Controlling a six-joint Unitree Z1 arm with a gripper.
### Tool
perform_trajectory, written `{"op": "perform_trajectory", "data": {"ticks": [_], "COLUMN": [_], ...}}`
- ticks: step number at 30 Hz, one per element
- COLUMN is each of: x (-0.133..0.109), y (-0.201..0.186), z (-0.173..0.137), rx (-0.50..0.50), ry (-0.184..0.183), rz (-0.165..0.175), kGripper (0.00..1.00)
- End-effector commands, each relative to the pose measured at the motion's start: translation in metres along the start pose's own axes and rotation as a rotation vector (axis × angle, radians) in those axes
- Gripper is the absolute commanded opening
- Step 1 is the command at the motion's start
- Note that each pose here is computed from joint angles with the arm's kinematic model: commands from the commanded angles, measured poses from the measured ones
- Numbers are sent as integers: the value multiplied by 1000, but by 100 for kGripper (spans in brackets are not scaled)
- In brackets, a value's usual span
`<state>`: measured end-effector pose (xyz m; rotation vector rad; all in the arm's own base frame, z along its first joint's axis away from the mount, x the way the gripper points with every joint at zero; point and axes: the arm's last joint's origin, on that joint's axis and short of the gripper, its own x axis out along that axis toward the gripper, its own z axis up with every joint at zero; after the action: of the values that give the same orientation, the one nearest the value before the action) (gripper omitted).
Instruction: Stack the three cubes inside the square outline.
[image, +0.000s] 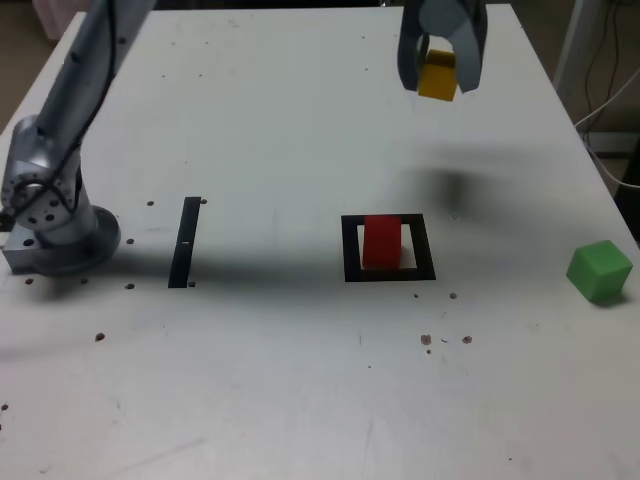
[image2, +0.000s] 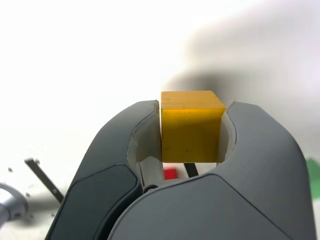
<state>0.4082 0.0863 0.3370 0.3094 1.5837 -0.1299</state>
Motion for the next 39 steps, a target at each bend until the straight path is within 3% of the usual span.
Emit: {"op": "perform_trajectory", "data": {"ticks": [1,5,12,26,39], "x": [-11,-19,-11,6,31], "y": [-13,-33,-62,-111,-137], "z": [-8,-19,-32,-52,-49], "rx": [-10,-49,-117,-120,-107], "ry": [-13,-29,-50,-68,-61], "rz": [-6,-34,-90,-113,-108], "kGripper": [30,30,30,30,30]}}
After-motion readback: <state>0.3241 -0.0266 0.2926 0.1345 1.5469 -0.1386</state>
